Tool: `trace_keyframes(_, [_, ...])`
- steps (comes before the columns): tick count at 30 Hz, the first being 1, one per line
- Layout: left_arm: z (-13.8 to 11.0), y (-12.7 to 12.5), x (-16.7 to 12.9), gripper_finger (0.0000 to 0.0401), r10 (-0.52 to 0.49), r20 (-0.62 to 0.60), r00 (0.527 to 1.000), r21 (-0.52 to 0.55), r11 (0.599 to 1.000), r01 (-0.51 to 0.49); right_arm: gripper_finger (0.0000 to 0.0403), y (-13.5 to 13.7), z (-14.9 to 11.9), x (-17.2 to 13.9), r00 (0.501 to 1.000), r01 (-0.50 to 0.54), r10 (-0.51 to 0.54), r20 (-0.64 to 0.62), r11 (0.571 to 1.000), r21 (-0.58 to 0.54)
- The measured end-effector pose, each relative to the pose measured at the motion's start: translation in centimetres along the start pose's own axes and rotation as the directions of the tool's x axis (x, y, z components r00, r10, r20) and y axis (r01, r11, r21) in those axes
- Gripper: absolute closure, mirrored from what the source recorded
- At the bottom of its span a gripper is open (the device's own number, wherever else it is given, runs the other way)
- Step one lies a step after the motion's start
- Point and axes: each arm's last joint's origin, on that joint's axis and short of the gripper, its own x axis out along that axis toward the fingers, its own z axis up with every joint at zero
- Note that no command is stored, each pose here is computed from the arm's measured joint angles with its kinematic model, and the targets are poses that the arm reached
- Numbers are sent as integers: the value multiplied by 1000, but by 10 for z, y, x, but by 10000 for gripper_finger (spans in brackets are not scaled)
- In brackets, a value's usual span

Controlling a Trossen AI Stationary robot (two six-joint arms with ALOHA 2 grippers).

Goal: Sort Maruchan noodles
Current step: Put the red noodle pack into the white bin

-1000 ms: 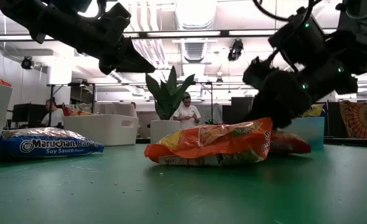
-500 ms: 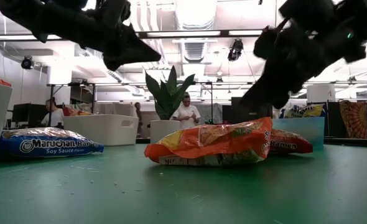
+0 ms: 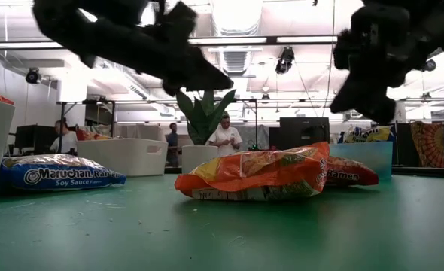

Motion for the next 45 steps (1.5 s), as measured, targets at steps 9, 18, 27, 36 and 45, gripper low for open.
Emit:
trace_keyframes(9, [-18,-13,42,401,0,-117,993,71,997,9,323,-8,-10,1,991,93,-73,-111,979,181])
trace_keyframes(18, [-36,-20,62,401,-13,-166,986,100,995,30,211,-10,-14,2,983,129,-77,-164,934,332])
trace_keyframes(27, [-57,-23,70,401,-45,-210,977,101,993,67,134,-20,-23,12,965,235,-178,-193,913,335])
trace_keyframes(36, [-64,-30,88,401,-91,-218,972,78,991,110,100,-21,-25,27,964,241,-186,-189,913,330])
trace_keyframes(45, [-69,-31,91,401,-94,-251,963,71,991,115,94,-22,-27,37,963,244,-190,-192,916,317])
